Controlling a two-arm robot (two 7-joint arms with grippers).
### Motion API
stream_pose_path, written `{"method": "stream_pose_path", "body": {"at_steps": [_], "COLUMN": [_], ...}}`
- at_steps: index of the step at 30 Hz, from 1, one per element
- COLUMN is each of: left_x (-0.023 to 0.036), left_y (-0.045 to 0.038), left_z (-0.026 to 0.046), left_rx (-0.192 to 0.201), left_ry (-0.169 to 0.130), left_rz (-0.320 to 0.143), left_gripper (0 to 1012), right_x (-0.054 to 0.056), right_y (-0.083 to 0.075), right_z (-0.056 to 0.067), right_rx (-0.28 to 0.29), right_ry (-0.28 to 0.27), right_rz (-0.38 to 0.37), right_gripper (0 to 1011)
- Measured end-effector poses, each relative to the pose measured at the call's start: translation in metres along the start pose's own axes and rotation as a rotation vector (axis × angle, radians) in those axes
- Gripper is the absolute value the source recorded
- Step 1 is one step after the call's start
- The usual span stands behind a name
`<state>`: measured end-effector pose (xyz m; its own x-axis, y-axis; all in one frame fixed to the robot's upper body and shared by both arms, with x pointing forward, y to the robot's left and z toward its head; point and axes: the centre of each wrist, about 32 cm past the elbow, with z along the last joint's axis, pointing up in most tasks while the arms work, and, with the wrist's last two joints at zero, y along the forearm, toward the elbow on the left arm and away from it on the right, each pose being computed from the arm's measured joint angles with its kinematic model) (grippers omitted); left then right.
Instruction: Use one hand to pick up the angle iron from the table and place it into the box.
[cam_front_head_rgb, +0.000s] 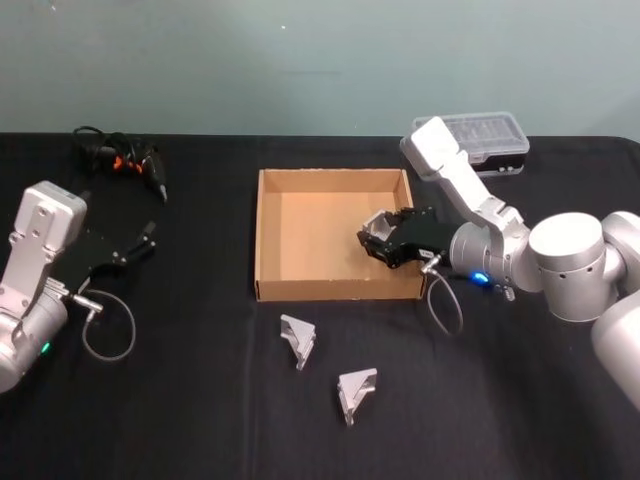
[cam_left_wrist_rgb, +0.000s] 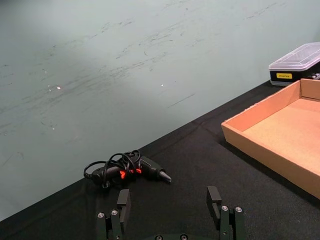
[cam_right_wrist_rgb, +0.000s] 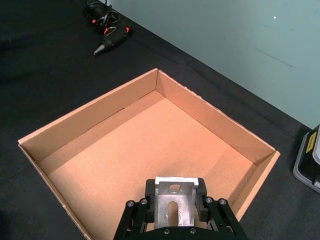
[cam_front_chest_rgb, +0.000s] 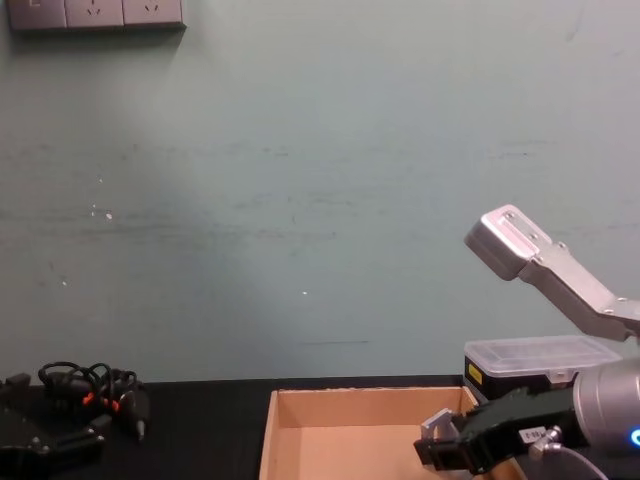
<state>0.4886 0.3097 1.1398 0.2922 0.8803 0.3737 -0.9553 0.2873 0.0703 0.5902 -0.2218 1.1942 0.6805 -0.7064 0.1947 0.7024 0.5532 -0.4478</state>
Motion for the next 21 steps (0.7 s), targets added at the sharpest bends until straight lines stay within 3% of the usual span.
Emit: {"method": "stream_pose_path", "body": {"at_steps": [11, 21], "left_x": [-0.0001, 0.0000], "left_y": [0.0000, 0.0000], "left_z": [0.0000, 0.0000], "left_rx": [0.000, 0.000], "left_ry": [0.000, 0.000], "left_rz": [0.000, 0.000], "left_gripper": [1000, 1000], "right_x": [-0.0013, -0.0012], "right_y": [0.0041, 0.0016], "right_z": [-0.0015, -0.0030], "right_rx": [-0.010, -0.005], "right_ry": [-0.004, -0.005], "right_rz": [0.008, 0.003], "right_gripper": [459, 762]}}
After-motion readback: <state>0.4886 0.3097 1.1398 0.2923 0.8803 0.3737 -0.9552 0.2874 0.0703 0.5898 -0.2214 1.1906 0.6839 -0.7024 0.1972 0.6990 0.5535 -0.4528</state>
